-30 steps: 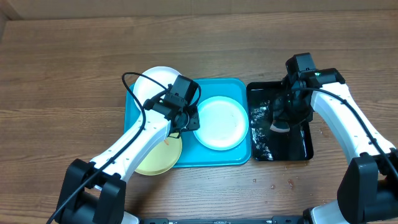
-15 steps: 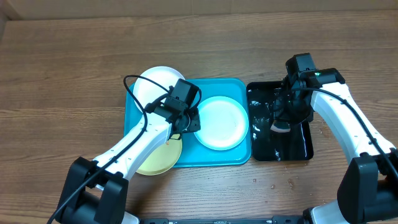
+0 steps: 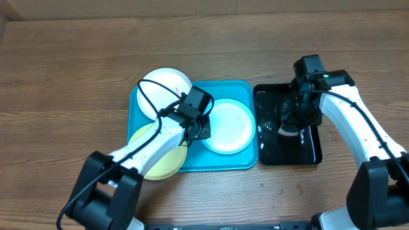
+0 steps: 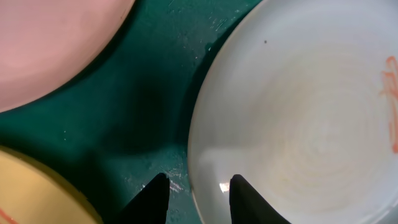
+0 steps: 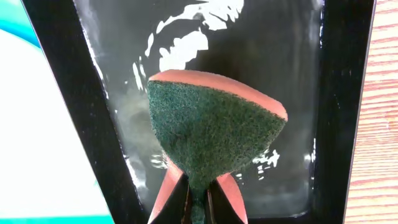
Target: Clean dirty plates on tray and stack at the side
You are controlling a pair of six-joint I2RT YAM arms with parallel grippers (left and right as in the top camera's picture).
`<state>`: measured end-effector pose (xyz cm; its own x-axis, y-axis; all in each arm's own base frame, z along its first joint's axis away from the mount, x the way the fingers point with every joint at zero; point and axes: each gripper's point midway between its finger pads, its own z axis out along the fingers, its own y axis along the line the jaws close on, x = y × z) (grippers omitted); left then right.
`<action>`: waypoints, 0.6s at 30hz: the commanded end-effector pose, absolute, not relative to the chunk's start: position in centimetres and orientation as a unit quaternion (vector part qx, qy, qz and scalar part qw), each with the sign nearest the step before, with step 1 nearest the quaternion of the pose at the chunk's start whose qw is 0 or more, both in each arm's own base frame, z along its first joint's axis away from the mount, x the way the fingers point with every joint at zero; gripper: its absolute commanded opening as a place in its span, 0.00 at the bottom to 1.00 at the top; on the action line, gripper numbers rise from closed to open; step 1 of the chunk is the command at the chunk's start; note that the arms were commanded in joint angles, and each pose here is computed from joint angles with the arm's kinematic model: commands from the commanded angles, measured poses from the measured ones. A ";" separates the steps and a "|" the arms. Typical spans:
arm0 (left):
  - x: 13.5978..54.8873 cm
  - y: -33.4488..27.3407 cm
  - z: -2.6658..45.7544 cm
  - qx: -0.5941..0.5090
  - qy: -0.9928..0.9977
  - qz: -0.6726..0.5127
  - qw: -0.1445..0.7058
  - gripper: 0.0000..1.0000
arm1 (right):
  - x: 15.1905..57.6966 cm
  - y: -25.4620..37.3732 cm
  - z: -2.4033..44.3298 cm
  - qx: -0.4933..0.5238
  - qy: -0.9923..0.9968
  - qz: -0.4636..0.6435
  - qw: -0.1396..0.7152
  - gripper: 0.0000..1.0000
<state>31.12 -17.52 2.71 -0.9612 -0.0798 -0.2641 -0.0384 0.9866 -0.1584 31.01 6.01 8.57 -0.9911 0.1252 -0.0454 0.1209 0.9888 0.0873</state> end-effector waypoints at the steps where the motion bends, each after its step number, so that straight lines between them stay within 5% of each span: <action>1: 30.8 -17.1 1.4 -0.036 0.989 -0.060 0.127 0.32 | 31.1 6.1 9.0 0.057 0.997 0.041 0.034 0.04; 6: 30.8 -17.0 1.1 -0.036 0.990 -0.058 0.124 0.08 | 31.1 6.1 9.0 0.057 0.997 0.041 0.034 0.04; 18: 31.4 -14.6 1.9 -0.068 0.991 -0.043 0.105 0.04 | 31.1 6.3 9.0 0.055 0.997 0.046 0.033 0.04</action>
<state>30.67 -15.63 1.73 -0.9718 -0.1193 -0.2034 -0.0975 0.9887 -0.1141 31.00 5.99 8.57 -0.9911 0.1252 -0.0450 0.1209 0.9888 0.0872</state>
